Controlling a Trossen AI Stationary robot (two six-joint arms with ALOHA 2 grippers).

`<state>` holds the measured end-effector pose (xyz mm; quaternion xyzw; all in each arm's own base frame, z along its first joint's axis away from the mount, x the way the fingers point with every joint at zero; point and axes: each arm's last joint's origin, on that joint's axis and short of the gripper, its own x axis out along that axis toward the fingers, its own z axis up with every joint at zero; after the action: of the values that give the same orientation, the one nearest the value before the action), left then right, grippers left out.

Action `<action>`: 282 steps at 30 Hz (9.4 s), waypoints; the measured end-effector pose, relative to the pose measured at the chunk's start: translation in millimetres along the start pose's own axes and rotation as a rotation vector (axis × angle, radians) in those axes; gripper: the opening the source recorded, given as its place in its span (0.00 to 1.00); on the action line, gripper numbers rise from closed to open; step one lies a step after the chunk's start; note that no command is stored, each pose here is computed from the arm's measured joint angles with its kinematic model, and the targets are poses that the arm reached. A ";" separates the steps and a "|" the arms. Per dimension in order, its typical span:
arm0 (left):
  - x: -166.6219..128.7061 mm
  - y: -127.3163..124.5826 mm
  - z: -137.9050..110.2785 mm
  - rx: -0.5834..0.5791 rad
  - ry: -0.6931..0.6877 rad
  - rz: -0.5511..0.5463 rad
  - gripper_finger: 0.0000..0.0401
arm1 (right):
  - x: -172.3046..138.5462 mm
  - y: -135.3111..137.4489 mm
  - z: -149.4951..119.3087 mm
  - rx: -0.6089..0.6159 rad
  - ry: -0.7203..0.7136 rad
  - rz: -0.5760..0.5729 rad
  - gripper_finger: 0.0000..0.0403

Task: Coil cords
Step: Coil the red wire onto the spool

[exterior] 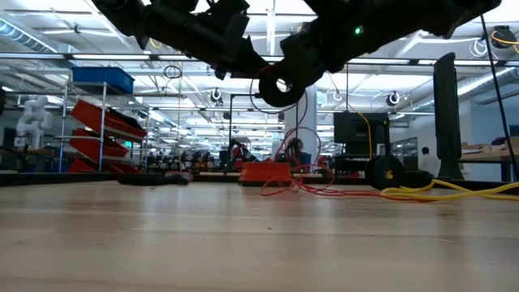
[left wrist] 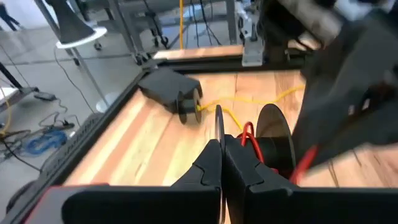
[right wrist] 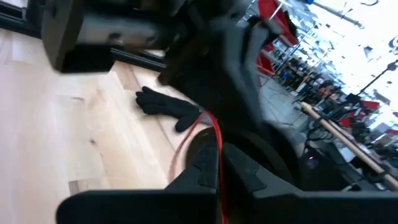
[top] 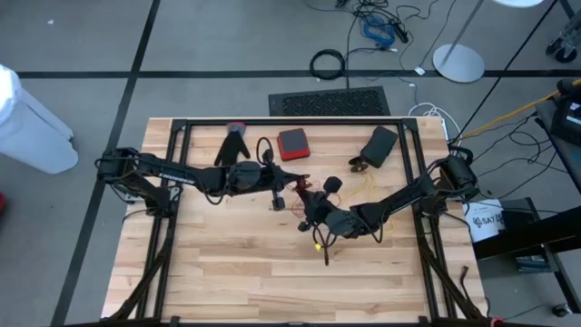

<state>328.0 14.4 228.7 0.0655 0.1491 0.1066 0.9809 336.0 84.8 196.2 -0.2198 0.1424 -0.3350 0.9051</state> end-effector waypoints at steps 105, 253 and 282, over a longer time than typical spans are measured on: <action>-21.5 42.0 20.6 -0.148 -0.088 -0.228 0.00 | -56.6 -28.4 17.7 -0.312 0.144 -0.331 0.00; -38.7 85.3 22.4 0.011 -0.202 0.095 0.00 | 90.0 -72.0 -77.4 0.262 0.128 0.273 0.12; -40.0 90.3 24.3 -0.037 -0.204 0.276 0.00 | 102.0 -52.1 -57.3 0.303 0.022 0.190 0.01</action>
<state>281.0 90.4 277.4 0.0780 0.0366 0.2358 0.9680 359.4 -36.0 161.2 -0.0627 0.1203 -0.2678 0.9539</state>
